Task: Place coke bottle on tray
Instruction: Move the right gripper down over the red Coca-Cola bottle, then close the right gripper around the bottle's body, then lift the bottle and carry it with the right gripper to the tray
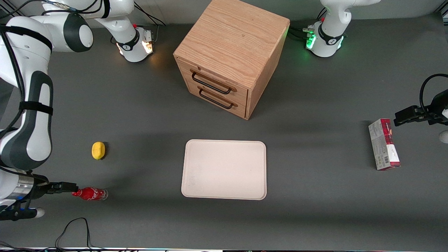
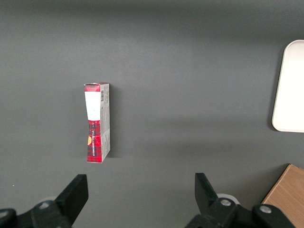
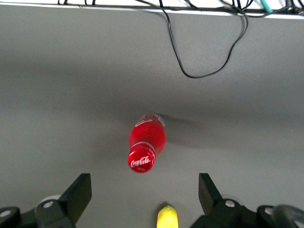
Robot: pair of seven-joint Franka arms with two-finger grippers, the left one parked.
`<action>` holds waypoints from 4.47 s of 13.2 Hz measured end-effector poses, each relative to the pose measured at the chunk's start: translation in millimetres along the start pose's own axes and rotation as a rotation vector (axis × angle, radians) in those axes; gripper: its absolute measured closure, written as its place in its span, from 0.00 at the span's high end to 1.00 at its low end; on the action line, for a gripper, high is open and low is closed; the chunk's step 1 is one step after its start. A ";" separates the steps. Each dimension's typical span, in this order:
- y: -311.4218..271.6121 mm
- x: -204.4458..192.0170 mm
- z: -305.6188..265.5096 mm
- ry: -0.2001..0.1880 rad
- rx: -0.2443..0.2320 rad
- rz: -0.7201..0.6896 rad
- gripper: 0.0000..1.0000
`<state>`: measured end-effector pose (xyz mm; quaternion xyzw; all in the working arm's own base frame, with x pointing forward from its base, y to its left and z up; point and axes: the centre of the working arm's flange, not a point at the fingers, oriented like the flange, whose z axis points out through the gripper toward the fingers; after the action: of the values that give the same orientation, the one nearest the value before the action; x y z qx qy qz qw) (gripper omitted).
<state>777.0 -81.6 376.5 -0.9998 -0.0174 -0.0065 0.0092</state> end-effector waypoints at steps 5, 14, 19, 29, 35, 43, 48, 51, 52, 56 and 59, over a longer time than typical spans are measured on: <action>-6.7 3.3 13.6 -0.001 -0.003 -0.010 1.00; -16.4 11.4 40.1 0.024 -0.009 -0.024 0.98; -13.4 9.8 47.3 0.011 -0.032 -0.040 0.83; -14.0 10.0 44.8 0.015 -0.034 -0.042 0.31; -32.9 -33.5 -81.7 -0.045 -0.018 -0.054 0.31; -67.1 -173.5 -166.1 -0.077 0.010 -0.085 0.31; -136.0 -161.2 -163.0 -0.060 0.002 -0.047 0.31; -236.7 -127.6 -162.7 -0.086 -0.018 0.048 0.31; -269.0 -112.3 -156.8 -0.073 -0.021 0.088 0.31; -361.2 -72.4 -95.1 -0.028 0.034 0.207 0.31; -381.6 -59.9 -64.3 0.009 0.060 0.232 0.31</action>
<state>703.0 296.5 447.0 -0.9943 0.0985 -0.0095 0.0399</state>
